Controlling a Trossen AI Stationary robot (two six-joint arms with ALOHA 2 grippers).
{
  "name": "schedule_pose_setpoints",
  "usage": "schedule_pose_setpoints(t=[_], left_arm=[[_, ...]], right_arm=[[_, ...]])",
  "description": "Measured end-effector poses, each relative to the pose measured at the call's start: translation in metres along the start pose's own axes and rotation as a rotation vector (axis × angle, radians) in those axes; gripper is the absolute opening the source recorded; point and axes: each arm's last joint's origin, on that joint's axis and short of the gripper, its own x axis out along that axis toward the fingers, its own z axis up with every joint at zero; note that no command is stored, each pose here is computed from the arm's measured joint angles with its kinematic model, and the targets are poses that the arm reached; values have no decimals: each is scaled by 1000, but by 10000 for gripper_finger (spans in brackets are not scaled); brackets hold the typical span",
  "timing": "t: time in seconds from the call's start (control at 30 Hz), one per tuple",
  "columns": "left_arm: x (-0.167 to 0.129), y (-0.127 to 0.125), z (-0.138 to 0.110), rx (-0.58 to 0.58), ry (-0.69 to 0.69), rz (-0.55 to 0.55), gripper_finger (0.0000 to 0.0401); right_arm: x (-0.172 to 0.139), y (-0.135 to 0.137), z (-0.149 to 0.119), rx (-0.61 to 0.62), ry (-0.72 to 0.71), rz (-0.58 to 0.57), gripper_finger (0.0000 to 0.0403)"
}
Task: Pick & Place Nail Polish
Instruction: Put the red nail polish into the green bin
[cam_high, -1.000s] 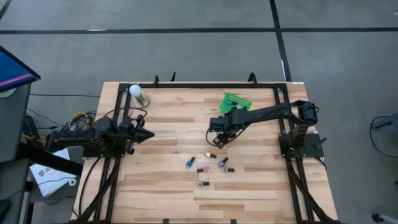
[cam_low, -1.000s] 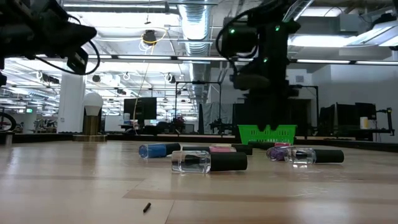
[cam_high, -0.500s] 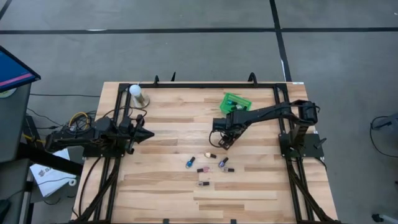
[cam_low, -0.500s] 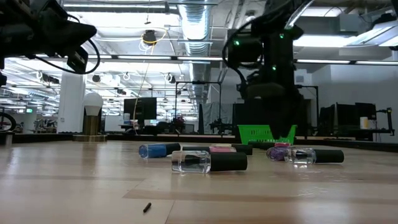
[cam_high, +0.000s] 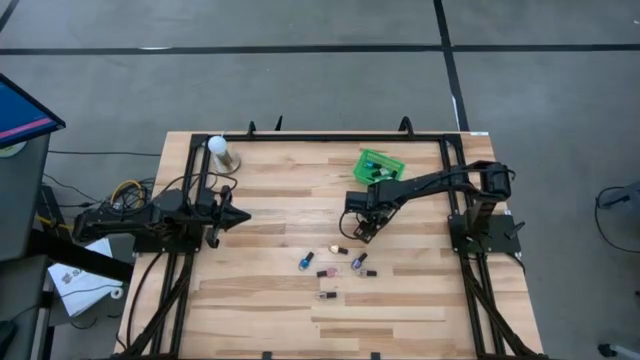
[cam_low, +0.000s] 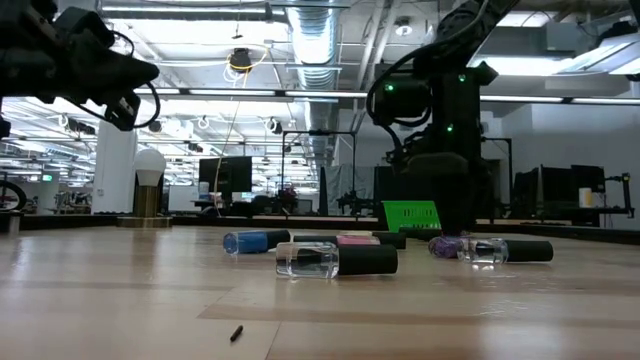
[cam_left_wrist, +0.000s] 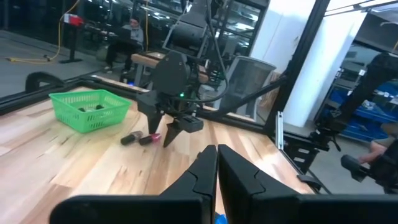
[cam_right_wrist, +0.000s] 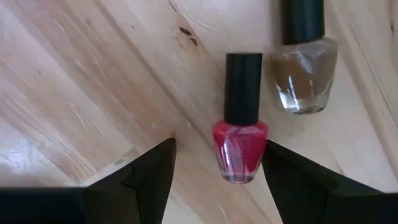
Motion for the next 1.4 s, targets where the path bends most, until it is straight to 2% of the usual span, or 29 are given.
schedule_pose_setpoints(t=[0.2,0.5,0.6,0.9,1.17,1.3,1.4], left_arm=[[0,0,0,0,2,1,8],[0,0,-1,0,6,3,8],[0,0,-1,-1,6,3,8],[0,0,-1,-1,7,2,8],[0,0,-1,-1,8,3,8],[0,0,-1,-1,8,3,8],[0,0,-1,-1,8,3,8]], right_arm=[[1,-5,3,-8,6,12,215],[1,-8,3,-7,14,7,104],[0,-9,3,-8,22,4,81],[-6,14,-2,-49,16,68,77],[-33,38,13,-98,-84,150,75],[-50,35,29,-114,-141,176,75],[-61,22,42,-104,-162,171,75]])
